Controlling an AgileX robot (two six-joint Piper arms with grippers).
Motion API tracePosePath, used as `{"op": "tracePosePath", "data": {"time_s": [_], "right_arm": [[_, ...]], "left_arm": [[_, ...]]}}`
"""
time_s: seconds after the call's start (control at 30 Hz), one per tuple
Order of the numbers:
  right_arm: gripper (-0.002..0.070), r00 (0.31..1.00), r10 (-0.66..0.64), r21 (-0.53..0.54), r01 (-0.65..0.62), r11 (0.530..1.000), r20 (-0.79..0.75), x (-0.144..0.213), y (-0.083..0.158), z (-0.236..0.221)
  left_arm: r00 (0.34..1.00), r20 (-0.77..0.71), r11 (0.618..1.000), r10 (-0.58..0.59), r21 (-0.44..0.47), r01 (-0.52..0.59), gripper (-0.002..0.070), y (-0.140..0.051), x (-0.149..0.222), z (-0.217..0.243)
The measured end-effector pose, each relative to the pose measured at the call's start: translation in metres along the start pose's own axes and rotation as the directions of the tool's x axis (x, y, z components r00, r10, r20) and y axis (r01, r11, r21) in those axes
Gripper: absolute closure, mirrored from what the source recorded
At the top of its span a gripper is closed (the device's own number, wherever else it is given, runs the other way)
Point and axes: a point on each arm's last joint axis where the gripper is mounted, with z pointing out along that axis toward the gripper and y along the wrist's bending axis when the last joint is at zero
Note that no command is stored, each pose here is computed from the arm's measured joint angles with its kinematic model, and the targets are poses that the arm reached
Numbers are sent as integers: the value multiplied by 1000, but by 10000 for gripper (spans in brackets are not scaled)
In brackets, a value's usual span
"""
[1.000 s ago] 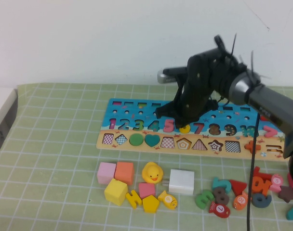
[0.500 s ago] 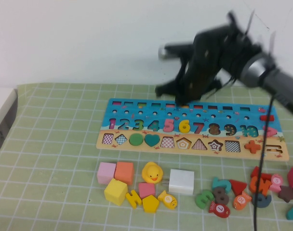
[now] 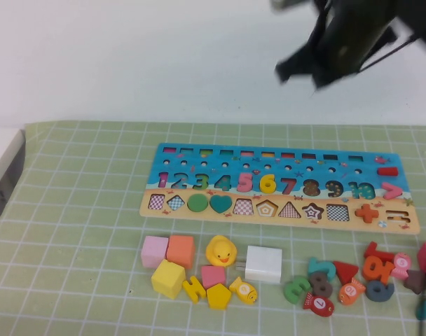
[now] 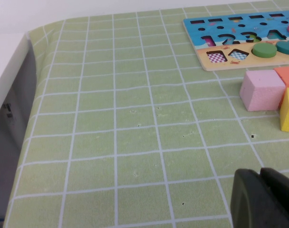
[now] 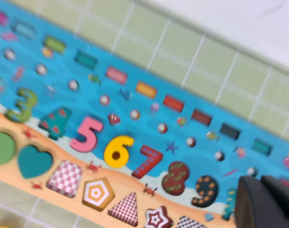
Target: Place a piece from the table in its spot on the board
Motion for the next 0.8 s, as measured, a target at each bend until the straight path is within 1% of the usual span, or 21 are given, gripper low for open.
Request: {"op": "tracePosePath", "data": {"time_s": [0.1, 0.23, 0.37, 0.57, 0.8], "right_arm": [[677, 996, 7, -19, -6, 1000, 87, -1, -10, -49], [677, 990, 22, -43, -16, 999, 139, 15, -20, -102], [677, 991, 13, -27, -10, 1000, 133, 41, -29, -132], [677, 994, 2, -4, -2, 1000, 112, 81, -39, -161], [677, 980, -3, 68, -10, 998, 200, 104, -57, -205]], "left_arm": [[1000, 0, 1000, 0, 0, 0, 677, 0, 0, 0], [1000, 0, 1000, 0, 0, 0, 677, 0, 0, 0], [1000, 0, 1000, 0, 0, 0, 677, 0, 0, 0], [1000, 0, 1000, 0, 0, 0, 677, 0, 0, 0], [1000, 0, 1000, 0, 0, 0, 677, 0, 0, 0]]}}
